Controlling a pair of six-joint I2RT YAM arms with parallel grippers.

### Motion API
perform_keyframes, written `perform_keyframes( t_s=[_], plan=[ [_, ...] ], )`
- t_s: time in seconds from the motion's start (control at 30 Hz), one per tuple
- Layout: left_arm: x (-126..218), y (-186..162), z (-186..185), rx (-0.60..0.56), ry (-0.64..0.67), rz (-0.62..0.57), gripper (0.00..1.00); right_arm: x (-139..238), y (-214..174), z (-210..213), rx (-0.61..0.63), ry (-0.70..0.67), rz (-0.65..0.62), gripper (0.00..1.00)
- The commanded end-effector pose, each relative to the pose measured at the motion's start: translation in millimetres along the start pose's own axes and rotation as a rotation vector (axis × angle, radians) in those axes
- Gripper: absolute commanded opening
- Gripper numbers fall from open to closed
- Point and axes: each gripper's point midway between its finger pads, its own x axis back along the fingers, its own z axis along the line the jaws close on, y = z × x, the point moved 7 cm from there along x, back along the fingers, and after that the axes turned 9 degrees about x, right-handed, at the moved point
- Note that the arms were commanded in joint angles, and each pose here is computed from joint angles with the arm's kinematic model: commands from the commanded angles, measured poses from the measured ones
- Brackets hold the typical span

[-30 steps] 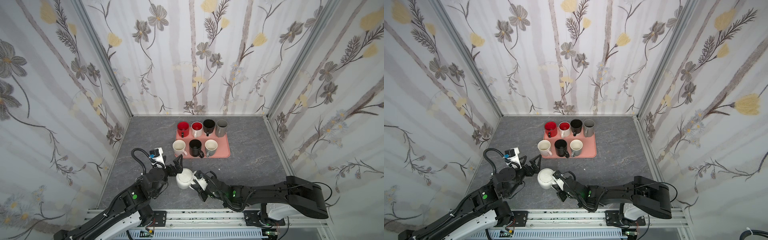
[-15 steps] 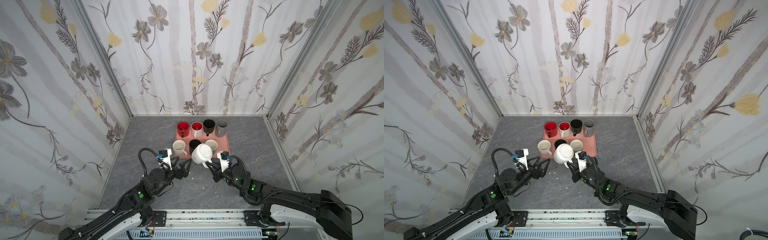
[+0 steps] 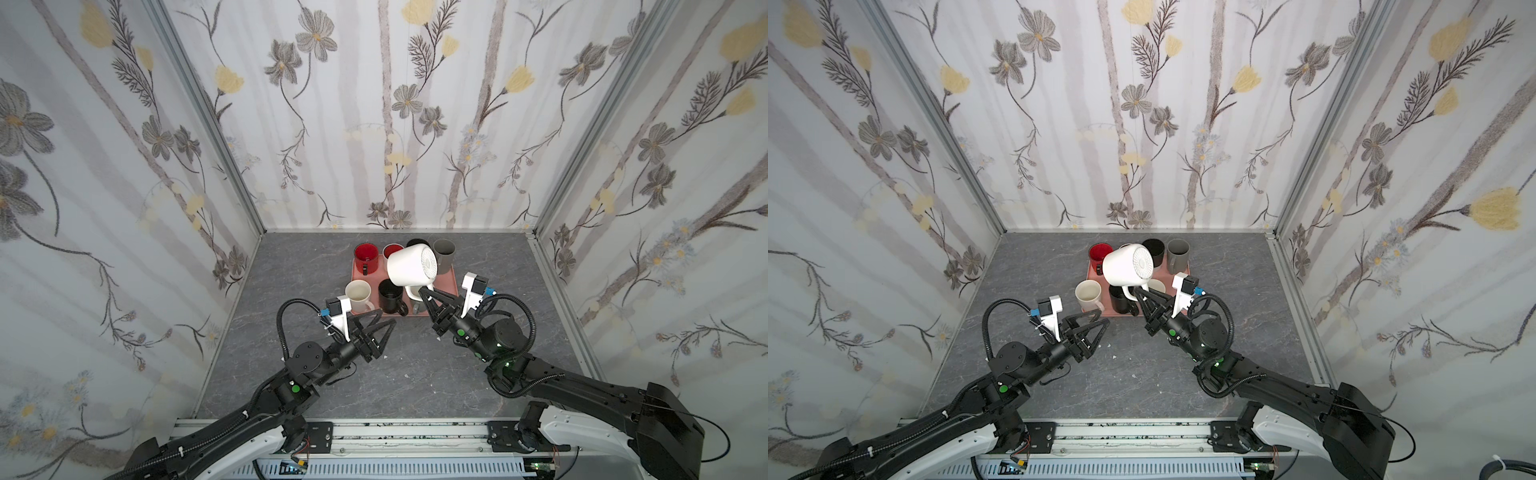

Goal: Turn the mug right side up

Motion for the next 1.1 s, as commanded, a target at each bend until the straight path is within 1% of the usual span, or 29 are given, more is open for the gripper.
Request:
perform_keyframes(
  t_s=[0.0,0.07,0.17,0.4,0.6,0.8,1.0,1.07],
  plan=[
    [1,19,-31,0.007,-0.215,-0.1,0.68,1,36,23,-0.082,0.167,-0.199,0.0],
    [-2,21,-36,0.003,-0.255,-0.114,0.66,0,38,29,-0.103,0.225,-0.217,0.0],
    [-6,25,-42,-0.005,-0.288,-0.125,0.61,-3,37,32,-0.149,0.266,-0.216,0.0],
    [-17,30,-45,-0.026,-0.277,-0.133,0.48,-5,30,43,-0.186,0.337,-0.2,0.0],
    [-22,30,-43,-0.023,-0.261,-0.13,0.4,-2,28,53,-0.193,0.384,-0.198,0.0],
    [-19,33,-50,-0.022,-0.301,-0.144,0.33,-5,17,54,-0.202,0.387,-0.164,0.0],
    [-19,33,-52,-0.015,-0.32,-0.139,0.25,-8,10,53,-0.211,0.378,-0.144,0.0],
    [-20,34,-52,-0.01,-0.318,-0.139,0.24,-10,8,54,-0.212,0.379,-0.137,0.0]
  ],
)
